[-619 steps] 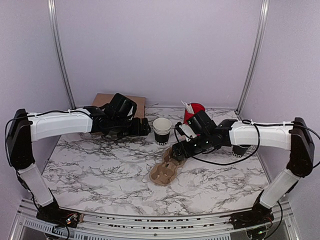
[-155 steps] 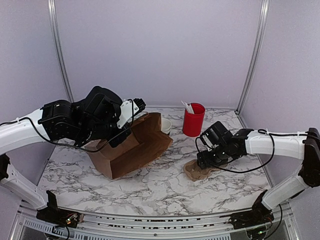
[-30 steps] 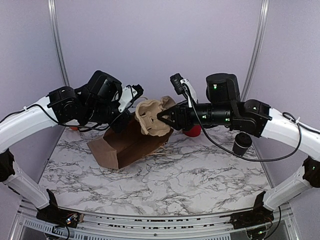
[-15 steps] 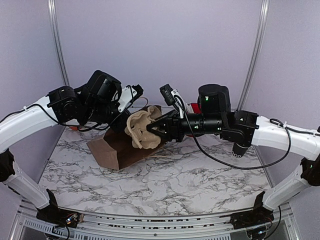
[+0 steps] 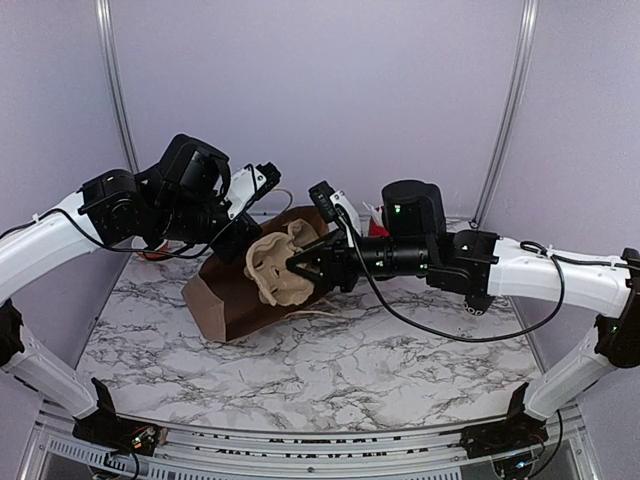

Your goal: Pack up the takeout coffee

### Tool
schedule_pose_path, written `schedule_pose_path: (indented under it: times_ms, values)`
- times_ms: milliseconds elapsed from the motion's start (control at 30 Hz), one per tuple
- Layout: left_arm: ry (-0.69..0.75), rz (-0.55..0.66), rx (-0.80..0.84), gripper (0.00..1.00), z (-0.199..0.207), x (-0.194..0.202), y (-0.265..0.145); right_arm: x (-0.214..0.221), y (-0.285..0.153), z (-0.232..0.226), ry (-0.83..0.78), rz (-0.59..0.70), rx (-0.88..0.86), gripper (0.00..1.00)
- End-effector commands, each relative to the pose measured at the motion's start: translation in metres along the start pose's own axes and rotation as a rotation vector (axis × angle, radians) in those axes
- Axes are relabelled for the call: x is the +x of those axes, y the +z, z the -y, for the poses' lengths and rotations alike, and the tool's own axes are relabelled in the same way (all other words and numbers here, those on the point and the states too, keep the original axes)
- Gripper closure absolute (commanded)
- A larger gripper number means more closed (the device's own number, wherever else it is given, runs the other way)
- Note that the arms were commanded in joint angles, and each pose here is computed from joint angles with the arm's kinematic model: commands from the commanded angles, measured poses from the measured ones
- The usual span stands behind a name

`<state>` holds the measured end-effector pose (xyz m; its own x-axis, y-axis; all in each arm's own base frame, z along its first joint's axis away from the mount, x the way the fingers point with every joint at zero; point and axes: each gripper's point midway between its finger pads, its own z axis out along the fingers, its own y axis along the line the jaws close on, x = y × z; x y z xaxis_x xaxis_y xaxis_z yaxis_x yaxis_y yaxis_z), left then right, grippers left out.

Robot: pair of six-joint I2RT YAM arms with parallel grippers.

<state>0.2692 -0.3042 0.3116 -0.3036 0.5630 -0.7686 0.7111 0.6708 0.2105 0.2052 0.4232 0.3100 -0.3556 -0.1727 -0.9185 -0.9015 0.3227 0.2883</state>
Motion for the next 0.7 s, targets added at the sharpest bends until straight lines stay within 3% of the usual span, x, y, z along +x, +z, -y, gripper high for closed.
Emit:
schedule_pose_path:
  times_ms: [0, 500, 667]
  values:
    - [-0.035, 0.06, 0.026, 1.0, -0.003, -0.016, -0.023, -0.005, 0.005, 0.017, -0.026, 0.007, 0.104, 0.58]
    - [-0.148, 0.123, 0.14, 1.0, 0.025, -0.054, -0.047, -0.024, -0.012, 0.034, -0.027, -0.054, 0.267, 0.58]
    - [-0.26, 0.128, 0.273, 1.0, 0.055, -0.071, -0.052, -0.034, -0.04, 0.028, -0.021, -0.116, 0.304, 0.58]
